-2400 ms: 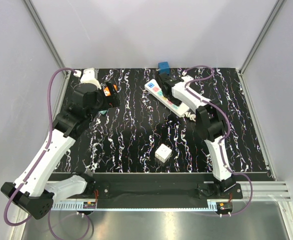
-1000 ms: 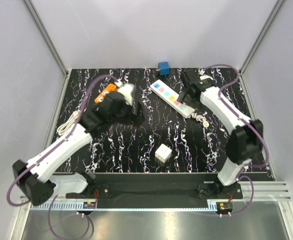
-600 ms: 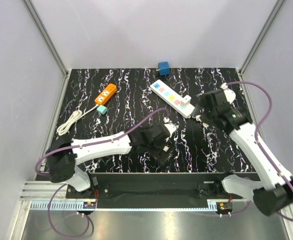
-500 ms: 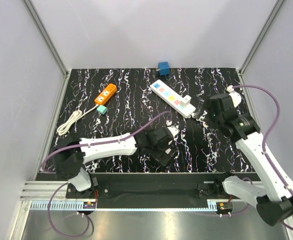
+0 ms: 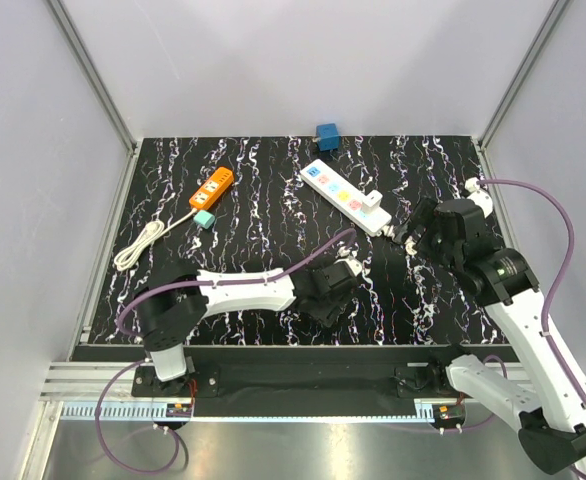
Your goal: Insert the plug
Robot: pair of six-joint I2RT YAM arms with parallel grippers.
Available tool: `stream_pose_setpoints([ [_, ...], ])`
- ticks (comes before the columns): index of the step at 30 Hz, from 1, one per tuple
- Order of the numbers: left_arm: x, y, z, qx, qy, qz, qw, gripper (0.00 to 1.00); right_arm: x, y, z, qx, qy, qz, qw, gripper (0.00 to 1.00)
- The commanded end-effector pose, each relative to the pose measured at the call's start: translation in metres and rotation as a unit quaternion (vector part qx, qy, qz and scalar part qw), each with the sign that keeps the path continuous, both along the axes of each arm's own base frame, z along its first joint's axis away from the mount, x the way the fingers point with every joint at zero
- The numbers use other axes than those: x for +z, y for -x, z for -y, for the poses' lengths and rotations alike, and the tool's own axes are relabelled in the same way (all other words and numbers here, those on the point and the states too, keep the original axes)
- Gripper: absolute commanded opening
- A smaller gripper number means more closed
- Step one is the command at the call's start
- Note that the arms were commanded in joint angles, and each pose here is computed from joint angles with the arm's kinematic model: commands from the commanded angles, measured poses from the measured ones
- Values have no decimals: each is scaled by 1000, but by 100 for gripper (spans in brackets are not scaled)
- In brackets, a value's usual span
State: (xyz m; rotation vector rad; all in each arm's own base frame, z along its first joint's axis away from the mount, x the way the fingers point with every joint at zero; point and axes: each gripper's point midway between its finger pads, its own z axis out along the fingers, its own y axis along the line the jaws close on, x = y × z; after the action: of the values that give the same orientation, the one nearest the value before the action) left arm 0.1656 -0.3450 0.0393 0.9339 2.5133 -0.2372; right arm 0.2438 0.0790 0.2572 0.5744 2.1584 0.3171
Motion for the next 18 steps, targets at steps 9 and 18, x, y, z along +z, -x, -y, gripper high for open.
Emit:
stream_pose_setpoints([
  [9,130,93,17,-339,287,-26,896,0,41,32,-33,161,-54,147,974,98],
  [18,205,177,-27,-535,430,-29,726,0,108,104,-84,372,-146,265,877,98],
])
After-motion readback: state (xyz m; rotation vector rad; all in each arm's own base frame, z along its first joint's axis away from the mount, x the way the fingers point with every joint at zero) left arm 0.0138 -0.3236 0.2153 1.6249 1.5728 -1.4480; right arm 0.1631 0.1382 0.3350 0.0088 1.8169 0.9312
